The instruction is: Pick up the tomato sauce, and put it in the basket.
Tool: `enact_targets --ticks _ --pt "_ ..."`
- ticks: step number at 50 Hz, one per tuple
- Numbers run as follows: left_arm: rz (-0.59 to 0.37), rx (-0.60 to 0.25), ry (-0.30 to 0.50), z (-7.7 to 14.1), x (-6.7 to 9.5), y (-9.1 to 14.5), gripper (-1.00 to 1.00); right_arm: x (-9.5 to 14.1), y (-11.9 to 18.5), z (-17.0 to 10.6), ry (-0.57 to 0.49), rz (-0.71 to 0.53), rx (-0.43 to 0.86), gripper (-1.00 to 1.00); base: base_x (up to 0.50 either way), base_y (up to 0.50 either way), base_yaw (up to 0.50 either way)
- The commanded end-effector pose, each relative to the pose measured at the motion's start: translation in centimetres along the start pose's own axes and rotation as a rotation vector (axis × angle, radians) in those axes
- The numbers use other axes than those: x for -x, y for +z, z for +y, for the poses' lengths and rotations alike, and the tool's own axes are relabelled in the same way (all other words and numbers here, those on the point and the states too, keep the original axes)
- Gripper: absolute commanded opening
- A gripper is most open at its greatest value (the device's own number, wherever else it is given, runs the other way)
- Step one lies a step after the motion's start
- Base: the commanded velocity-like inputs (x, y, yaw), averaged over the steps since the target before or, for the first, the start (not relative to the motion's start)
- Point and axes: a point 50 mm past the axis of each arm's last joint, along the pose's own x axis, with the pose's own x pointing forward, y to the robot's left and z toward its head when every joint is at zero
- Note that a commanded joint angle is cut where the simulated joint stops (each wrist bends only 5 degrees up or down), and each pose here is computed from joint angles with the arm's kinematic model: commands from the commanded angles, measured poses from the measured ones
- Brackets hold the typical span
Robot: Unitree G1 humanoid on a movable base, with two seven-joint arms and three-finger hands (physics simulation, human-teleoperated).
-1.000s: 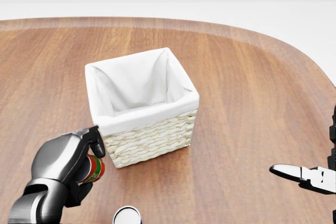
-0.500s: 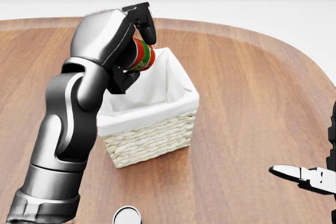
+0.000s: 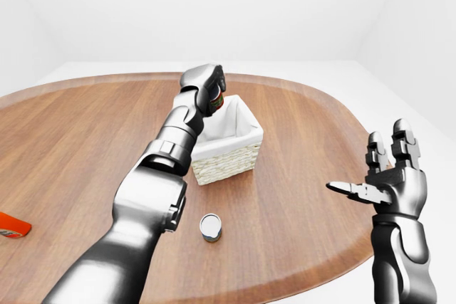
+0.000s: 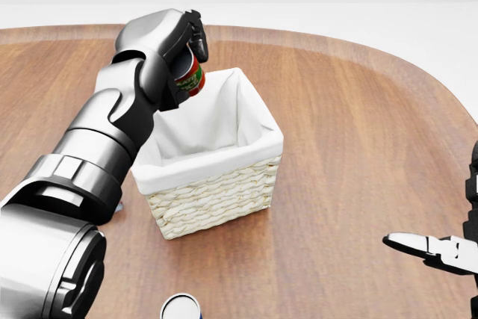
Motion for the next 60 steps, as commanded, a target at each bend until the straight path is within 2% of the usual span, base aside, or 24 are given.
enact_targets --ticks 1,8,22,50,51,52,53,60 --pt "0.108 0.023 -0.16 -4.0 0.6 -2.9 -1.0 0.0 0.2 -0.1 -0.004 -0.006 -0.003 1.0 0.0 0.0 0.0" --pt "0.125 0.05 -0.213 -5.7 1.1 -3.5 -1.0 0.1 0.3 -0.2 -0.009 -0.008 -0.002 1.0 0.0 0.0 0.0" --pt "0.114 0.019 -0.187 -5.2 0.9 -3.2 -1.0 0.2 -0.4 -0.3 -0.007 -0.008 -0.003 1.0 0.0 0.0 0.0" --pt "0.117 -0.021 -0.125 -3.9 0.7 -3.4 -0.99 0.1 0.1 -0.1 -0.005 -0.005 -0.002 1.0 0.0 0.0 0.0" --pt "0.116 -0.025 -0.123 -3.9 0.7 -3.4 -0.3 0.1 0.1 -0.1 -0.005 -0.005 -0.002 1.0 0.0 0.0 0.0" --pt "0.118 -0.01 -0.141 -4.0 0.7 -3.5 1.0 0.1 0.1 -0.1 -0.005 -0.005 -0.002 1.0 0.0 0.0 0.0" --pt "0.119 0.004 -0.162 -4.2 0.7 -3.4 1.0 0.0 0.0 0.0 -0.004 -0.004 -0.001 1.0 0.0 0.0 0.0" --pt "0.116 -0.016 -0.149 -4.1 0.7 -3.4 1.0 0.1 0.1 -0.1 -0.004 -0.005 -0.002 1.0 0.0 0.0 0.0"
